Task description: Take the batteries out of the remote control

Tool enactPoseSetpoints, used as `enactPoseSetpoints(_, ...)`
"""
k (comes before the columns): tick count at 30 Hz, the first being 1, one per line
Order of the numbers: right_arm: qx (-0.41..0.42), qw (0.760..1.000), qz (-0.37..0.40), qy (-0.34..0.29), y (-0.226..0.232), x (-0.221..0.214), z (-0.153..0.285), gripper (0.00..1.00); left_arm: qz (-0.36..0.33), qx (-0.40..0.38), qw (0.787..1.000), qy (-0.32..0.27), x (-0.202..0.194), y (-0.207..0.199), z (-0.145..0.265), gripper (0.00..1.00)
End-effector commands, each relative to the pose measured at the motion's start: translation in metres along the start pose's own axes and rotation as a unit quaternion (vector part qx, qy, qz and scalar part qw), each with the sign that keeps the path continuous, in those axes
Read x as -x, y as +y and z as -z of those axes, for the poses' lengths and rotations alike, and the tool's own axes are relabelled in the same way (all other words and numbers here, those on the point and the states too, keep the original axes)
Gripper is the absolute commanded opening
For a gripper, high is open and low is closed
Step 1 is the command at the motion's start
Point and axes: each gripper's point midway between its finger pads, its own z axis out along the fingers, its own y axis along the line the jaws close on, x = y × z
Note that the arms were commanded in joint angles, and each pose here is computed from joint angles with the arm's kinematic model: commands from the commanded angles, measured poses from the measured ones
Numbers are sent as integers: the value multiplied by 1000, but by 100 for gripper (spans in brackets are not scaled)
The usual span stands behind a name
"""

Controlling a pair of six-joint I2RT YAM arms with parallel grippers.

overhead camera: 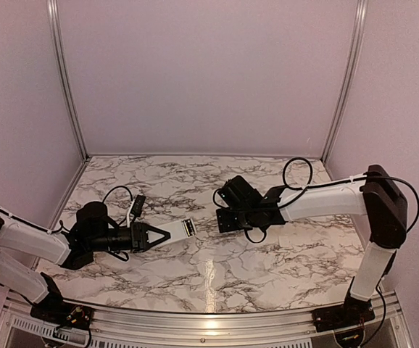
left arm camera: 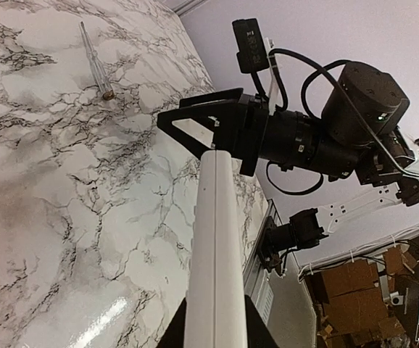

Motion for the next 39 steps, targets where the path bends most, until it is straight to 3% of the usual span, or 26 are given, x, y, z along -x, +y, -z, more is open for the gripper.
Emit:
enactPoseSetpoints(1, -1, 999, -17, -28, -11, 18, 18, 74, 23, -34, 999, 36, -9, 2, -16, 0)
enactPoseSetpoints(8, 7, 999, -31, -35, -30, 10, 38, 75, 88, -99, 988, 83, -25, 7, -40, 0)
enactPoseSetpoints(22, 11, 999, -34, -24, -36, -4, 40, 75, 115, -52, 985, 119, -39, 48, -67, 2)
enactPoseSetpoints(32, 17, 999, -34, -19, -34, -7, 38, 75, 99, -21, 987, 124, -41, 58, -68, 37)
enactPoseSetpoints(39, 18, 999, -34, -17, -35, -9, 39, 75, 85, -7, 989, 120, -39, 61, -67, 47)
